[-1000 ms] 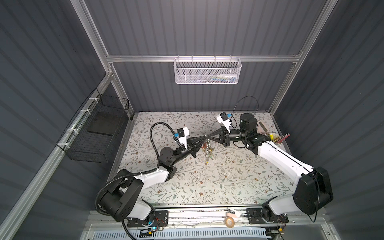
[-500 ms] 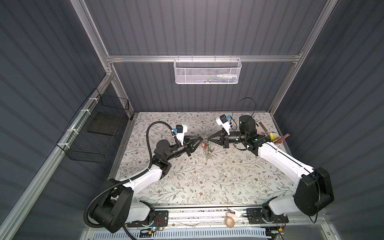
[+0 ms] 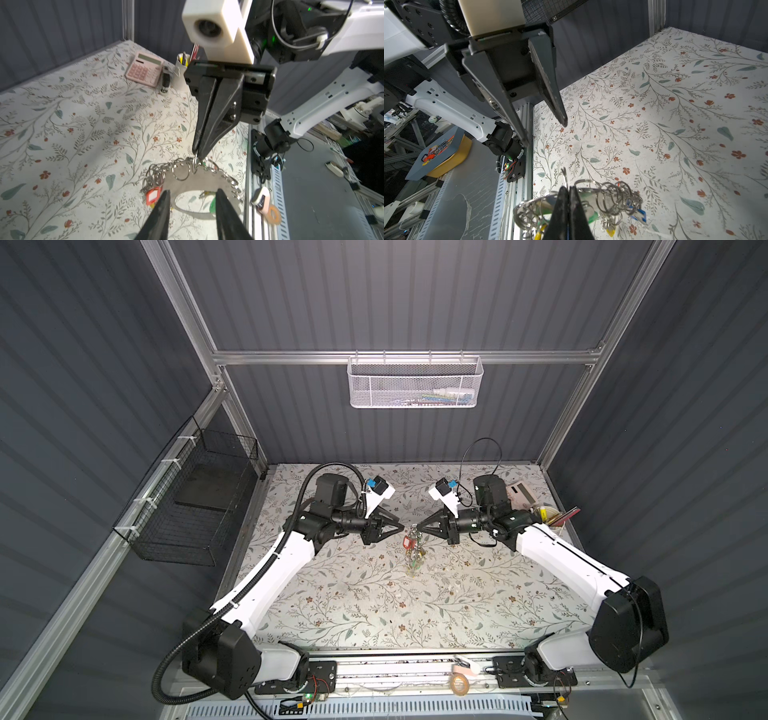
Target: Put the keys on the keyring
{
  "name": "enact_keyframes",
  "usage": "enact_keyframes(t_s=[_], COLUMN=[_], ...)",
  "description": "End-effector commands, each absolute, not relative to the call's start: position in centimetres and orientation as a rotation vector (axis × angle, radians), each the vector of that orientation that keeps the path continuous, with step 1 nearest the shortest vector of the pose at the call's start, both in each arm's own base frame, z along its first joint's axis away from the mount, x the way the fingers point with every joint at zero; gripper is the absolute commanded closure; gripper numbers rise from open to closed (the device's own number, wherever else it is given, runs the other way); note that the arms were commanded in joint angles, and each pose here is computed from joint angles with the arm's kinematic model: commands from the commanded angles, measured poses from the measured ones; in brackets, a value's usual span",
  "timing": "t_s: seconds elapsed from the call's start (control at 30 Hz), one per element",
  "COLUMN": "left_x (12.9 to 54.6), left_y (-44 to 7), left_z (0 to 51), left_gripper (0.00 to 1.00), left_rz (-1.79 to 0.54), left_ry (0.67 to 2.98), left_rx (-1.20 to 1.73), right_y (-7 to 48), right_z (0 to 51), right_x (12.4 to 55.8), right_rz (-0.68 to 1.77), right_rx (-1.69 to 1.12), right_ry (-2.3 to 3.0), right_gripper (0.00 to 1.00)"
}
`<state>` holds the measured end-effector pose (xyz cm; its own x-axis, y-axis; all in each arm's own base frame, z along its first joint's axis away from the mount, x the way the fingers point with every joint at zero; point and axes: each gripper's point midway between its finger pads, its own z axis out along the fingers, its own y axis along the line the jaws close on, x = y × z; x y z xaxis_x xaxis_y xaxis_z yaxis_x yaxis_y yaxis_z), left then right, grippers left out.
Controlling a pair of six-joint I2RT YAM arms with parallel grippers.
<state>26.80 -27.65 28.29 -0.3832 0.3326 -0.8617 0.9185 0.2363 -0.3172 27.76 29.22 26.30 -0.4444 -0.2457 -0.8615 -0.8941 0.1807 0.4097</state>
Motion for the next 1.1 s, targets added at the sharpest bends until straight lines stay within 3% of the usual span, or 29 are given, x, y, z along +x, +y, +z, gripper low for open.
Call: enact_keyframes(t_s=[0.0, 0.57, 1.07], left_x=[24.7, 24.8, 25.7], left_y=[-27.6, -30.8, -31.1], left_z=[27.3, 27.9, 27.4], left_gripper=[0.62, 0.71, 0.97], left_rz=[-1.224, -1.328, -1.308], left_ry=[1.912, 1.852, 1.897], left_rx=[1.254, 1.364, 1.36], right_y=[29.6, 30.1, 30.1], right_z=[28.7, 28.4, 28.2], right_x=[26.9, 26.5, 26.4], right_rz=[1.298, 1.341, 1.346], right_rx=[-1.128, -1.15, -1.155], right_ry=[1.719, 1.72, 1.722], right_gripper=[1.0, 1.0, 1.0])
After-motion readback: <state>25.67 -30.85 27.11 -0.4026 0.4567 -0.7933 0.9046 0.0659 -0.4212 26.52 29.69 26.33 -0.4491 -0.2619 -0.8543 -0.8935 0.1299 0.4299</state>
